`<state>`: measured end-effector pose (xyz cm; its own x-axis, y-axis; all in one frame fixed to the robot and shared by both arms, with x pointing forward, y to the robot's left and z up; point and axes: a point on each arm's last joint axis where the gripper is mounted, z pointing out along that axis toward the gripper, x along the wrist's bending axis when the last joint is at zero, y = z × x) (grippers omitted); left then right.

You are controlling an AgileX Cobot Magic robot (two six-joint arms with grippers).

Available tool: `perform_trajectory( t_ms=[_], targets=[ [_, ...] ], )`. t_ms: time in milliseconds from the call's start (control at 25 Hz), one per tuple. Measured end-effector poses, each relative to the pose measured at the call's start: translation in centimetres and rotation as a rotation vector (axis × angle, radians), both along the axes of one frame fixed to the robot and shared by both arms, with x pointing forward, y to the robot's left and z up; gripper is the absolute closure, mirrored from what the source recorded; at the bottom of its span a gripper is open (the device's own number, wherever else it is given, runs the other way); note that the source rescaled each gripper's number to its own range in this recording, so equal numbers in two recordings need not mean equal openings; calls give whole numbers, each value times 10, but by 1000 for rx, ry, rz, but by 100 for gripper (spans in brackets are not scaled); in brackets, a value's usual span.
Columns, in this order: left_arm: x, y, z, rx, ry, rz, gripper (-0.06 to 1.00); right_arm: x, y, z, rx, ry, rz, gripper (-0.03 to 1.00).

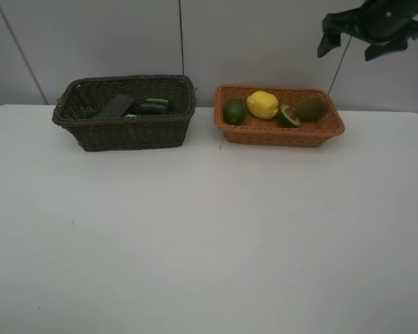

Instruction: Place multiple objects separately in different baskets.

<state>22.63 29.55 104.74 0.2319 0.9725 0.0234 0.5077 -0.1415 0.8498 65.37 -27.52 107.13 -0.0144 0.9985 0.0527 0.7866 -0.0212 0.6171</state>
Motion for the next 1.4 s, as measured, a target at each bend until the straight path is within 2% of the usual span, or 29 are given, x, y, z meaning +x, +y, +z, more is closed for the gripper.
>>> perform_trajectory(
  t_ms=[120,200,520,800,960,1080,1280,1400],
  targets=[
    [0,0,0,0,0,0,-5,-47,-29,18,16,-79,-79,-3],
    [0,0,0,0,0,0,-5,-81,-33,30,12,-129,-93,-3],
    [0,0,0,0,0,0,-5,-220,-14,49,19,-199,-14,-3],
    [0,0,0,0,0,0,-5,-341,-18,49,15,-346,8,-3],
    [0,0,0,0,0,0,-5,-386,-20,39,12,-396,9,-3],
    [0,0,0,0,0,0,-5,-415,-22,36,15,-473,9,-3],
    [0,0,0,0,0,0,-5,-445,-24,31,16,-594,7,-3],
    [0,0,0,0,0,0,-5,-449,-25,29,3,-595,-2,-3]
  ],
)
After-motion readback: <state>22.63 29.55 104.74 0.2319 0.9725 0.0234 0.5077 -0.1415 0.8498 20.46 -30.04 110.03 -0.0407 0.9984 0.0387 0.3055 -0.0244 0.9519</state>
